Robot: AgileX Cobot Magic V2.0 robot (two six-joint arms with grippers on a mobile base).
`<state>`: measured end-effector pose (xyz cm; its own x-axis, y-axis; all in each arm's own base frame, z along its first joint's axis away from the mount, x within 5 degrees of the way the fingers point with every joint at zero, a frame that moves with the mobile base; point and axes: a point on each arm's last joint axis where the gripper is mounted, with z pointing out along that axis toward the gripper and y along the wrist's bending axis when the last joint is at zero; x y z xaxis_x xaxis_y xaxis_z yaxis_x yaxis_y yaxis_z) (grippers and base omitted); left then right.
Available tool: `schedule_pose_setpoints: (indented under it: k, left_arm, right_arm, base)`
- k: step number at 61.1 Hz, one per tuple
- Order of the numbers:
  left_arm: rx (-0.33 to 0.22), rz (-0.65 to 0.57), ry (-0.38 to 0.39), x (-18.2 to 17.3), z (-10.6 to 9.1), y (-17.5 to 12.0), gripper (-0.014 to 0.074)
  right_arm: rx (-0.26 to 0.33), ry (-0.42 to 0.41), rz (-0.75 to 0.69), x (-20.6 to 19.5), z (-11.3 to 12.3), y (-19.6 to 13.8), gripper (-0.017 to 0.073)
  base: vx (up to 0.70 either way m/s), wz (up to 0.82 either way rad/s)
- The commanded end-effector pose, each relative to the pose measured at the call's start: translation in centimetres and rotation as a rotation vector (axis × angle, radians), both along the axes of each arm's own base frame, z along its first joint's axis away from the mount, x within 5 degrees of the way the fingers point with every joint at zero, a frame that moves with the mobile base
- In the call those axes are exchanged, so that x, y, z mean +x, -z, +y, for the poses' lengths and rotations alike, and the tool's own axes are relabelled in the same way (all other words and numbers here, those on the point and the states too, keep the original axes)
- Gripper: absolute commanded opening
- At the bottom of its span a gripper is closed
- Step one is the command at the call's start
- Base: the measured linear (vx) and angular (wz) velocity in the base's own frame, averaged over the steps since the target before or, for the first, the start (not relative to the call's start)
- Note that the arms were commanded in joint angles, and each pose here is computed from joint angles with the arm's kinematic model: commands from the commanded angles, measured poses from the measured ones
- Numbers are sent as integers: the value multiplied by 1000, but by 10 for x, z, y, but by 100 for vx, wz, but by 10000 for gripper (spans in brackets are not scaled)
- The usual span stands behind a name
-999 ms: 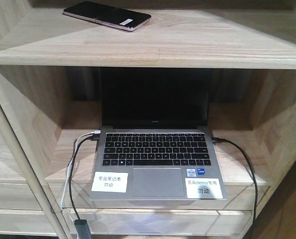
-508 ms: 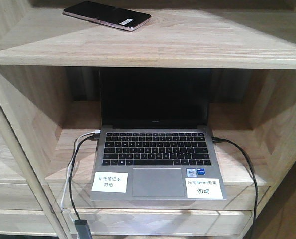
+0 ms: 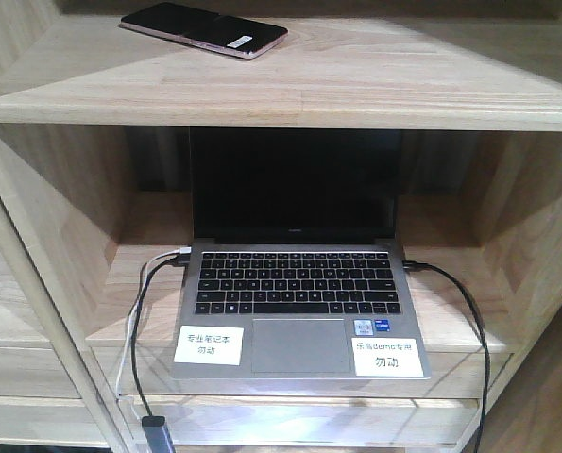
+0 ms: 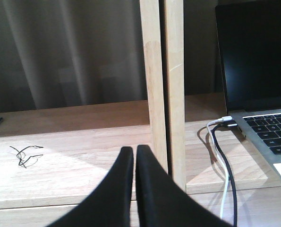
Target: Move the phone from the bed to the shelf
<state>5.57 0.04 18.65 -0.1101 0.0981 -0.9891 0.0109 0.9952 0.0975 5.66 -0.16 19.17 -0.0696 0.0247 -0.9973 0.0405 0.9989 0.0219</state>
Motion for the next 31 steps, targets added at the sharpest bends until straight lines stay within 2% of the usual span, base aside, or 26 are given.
schedule_pose_setpoints:
  k: [1,31]
  left_arm:
    - [-10,-100,6,-1,-1,-15,1]
    - [-10,-100,6,-1,-1,-15,1]
  right_arm:
    - [-20,12,-83,0,-1,-5,-3]
    - [-20,12,-83,0,-1,-5,-3]
  base:
    - [0,0]
    - [0,0]
